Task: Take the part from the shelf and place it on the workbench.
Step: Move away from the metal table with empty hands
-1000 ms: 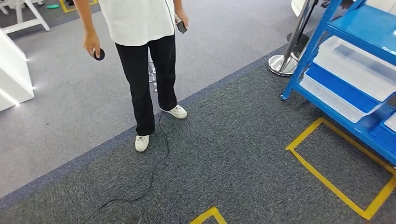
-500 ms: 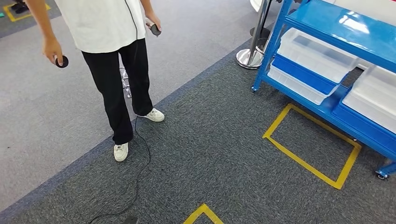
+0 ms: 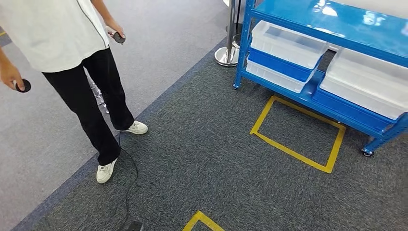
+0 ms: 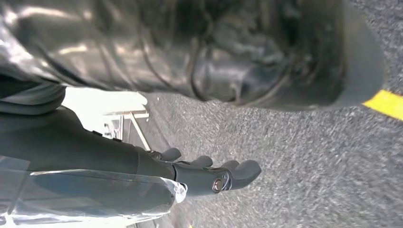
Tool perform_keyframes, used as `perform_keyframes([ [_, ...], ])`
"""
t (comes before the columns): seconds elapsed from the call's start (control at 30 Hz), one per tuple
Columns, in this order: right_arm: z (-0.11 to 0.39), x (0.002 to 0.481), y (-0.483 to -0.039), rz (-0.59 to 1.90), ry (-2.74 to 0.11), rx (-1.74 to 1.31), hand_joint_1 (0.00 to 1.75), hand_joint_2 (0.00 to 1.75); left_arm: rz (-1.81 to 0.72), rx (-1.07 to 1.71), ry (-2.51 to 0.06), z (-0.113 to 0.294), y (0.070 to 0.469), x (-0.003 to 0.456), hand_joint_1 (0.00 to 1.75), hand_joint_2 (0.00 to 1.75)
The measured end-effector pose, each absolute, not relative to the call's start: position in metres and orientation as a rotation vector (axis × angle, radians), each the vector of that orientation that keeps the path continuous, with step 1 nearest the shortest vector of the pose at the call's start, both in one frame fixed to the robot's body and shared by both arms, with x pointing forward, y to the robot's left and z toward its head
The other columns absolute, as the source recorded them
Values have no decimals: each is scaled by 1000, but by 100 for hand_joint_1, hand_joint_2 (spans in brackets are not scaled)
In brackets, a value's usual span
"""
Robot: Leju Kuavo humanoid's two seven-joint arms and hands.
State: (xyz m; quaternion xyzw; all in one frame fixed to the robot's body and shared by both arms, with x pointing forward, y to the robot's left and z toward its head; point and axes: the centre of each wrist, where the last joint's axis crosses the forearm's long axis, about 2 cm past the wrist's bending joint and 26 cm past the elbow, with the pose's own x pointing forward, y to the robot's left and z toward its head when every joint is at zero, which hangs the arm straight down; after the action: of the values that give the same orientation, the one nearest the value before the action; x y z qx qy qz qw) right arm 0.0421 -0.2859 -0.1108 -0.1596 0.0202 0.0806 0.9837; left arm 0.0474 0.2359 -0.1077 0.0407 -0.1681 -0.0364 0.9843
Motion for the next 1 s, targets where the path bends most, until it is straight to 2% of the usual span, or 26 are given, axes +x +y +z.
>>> perform_keyframes([
  [1.0, -110, 49, -275, 191, -17, -289, 0, 0, -99, 85, -348, -108, 236, 49, 0, 0],
])
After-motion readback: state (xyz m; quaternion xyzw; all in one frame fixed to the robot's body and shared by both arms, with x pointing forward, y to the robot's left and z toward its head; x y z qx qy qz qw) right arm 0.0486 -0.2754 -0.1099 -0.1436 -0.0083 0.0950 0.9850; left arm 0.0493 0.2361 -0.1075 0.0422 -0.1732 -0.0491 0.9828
